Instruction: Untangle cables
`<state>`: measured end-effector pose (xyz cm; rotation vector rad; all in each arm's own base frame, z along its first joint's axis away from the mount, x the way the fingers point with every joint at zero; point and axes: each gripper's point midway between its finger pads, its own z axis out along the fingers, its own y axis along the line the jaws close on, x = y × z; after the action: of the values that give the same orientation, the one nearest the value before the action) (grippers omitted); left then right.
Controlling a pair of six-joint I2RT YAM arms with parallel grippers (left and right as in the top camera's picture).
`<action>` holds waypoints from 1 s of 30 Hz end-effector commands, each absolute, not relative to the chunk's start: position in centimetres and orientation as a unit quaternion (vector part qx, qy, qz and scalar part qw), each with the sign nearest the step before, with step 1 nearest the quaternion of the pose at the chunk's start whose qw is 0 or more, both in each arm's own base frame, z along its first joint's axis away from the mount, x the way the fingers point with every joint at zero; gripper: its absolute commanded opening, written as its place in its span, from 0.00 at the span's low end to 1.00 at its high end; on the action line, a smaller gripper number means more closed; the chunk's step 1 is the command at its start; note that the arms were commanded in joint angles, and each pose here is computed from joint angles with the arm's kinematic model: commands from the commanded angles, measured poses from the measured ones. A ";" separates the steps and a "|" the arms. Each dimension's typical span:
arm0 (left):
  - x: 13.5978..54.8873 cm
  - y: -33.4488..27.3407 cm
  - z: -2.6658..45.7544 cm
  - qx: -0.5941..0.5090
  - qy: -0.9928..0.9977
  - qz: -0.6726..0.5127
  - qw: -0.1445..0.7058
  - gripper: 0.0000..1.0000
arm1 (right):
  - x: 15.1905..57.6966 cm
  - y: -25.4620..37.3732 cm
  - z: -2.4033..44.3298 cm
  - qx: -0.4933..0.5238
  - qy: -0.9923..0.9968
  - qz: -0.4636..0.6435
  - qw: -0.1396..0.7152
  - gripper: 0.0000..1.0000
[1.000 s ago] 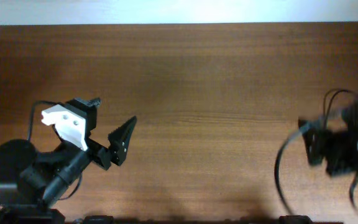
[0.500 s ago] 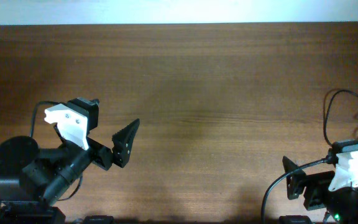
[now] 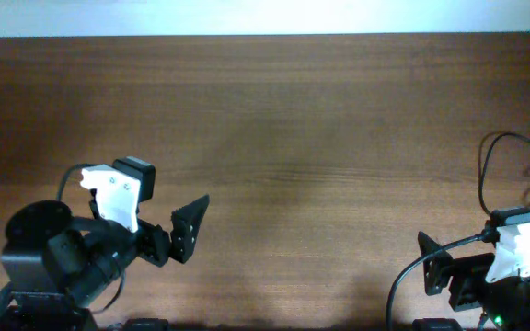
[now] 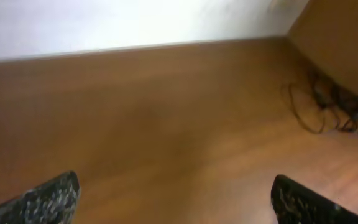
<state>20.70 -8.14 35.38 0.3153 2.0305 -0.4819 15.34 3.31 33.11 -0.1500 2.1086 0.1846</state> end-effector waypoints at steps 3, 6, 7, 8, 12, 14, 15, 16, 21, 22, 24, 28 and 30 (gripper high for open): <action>20.0 -4.1 35.3 0.078 0.814 -0.087 0.569 0.99 | 15.4 3.2 33.1 -0.057 0.868 0.073 0.488 0.99; 19.2 -3.3 34.5 0.069 0.767 -0.070 0.634 0.99 | 15.4 3.2 33.1 -0.057 0.868 0.074 0.488 0.99; 19.3 -3.2 33.9 0.067 0.748 -0.065 0.657 0.99 | 15.4 3.2 33.1 -0.057 0.868 0.073 0.488 0.99; 19.6 -3.1 33.7 0.067 0.732 -0.062 0.676 0.99 | 15.4 3.2 33.1 -0.057 0.868 0.073 0.488 0.99; 21.7 -3.3 31.2 0.079 0.662 -0.059 0.743 0.99 | 15.4 3.2 33.1 -0.057 0.868 0.074 0.488 0.99; 22.2 -3.4 30.3 0.085 0.619 -0.056 0.778 0.99 | 15.4 3.2 33.1 -0.057 0.868 0.073 0.488 0.99; 22.2 -3.3 29.8 0.088 0.601 -0.048 0.793 0.99 | 15.4 3.2 33.1 -0.057 0.868 0.073 0.488 0.99; 22.1 -3.3 29.5 0.100 0.580 -0.031 0.808 0.99 | 15.4 3.2 33.1 -0.057 0.868 0.073 0.488 0.99; 22.4 -2.5 27.7 0.106 0.548 0.027 0.829 0.99 | 15.4 3.2 33.1 -0.057 0.868 0.073 0.488 0.99; 22.8 -1.7 27.0 0.088 0.558 0.038 0.824 0.99 | 15.4 3.2 33.1 -0.057 0.868 0.073 0.488 0.99; 23.5 0.2 25.1 0.046 0.597 0.067 0.798 0.99 | 15.4 3.2 33.1 -0.057 0.868 0.073 0.488 0.99; 24.3 1.2 21.3 0.029 0.655 0.081 0.751 0.99 | 15.4 3.2 33.1 -0.057 0.868 0.074 0.488 0.99; 24.6 1.1 18.7 0.029 0.689 0.075 0.720 0.99 | 15.4 3.2 33.1 -0.057 0.868 0.074 0.488 0.99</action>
<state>24.39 0.37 21.24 0.0848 1.4397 0.1294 15.35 3.31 33.02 -0.1492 2.1125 0.1848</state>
